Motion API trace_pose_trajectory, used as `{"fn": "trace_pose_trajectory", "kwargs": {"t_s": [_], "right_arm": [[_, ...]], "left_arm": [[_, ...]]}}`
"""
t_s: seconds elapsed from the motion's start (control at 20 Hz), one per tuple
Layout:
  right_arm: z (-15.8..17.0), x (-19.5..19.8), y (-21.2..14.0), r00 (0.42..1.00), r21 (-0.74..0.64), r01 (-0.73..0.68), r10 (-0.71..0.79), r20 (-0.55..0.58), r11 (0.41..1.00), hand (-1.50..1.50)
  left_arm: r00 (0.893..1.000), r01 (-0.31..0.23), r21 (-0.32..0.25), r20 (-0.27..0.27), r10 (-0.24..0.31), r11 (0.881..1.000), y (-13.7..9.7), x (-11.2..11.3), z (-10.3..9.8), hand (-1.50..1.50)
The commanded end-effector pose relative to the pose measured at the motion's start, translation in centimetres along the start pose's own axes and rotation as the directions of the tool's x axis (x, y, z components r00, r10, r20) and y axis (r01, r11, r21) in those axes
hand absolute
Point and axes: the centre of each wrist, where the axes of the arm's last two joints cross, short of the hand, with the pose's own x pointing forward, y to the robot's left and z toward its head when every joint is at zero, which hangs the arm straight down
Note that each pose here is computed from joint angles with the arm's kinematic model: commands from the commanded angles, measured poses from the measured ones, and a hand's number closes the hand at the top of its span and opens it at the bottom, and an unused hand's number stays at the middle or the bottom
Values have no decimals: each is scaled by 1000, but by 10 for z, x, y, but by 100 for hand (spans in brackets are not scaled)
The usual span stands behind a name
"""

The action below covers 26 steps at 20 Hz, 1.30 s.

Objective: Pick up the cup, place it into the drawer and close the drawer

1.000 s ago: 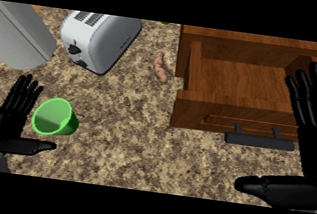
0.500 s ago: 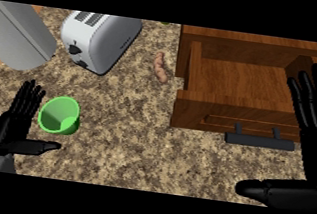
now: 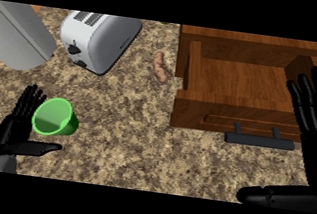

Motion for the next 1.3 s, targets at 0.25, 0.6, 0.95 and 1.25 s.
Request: {"fn": "trace_pose_trajectory", "kwargs": {"t_s": [0.25, 0.6, 0.95, 1.25], "right_arm": [[1, -9, -3, 1000, 0, 2, -2, 14, 1000, -150], [-1, 14, -1, 1000, 2, 9, -9, 9, 1000, -150], [-10, -5, 4, 1000, -3, 18, -18, 26, 1000, -150], [2, 17, -14, 1000, 12, 13, -13, 9, 1000, -150]], "left_arm": [[1000, -6, -34, 12, 7, 999, 1, -15, -8, -150], [998, -64, -31, 9, 64, 997, -1, -14, -25, -150], [992, -127, -17, 8, 127, 992, -16, -31, -10, -150], [965, -261, -109, -7, 262, 959, -11, -28, -9, -150]]}}
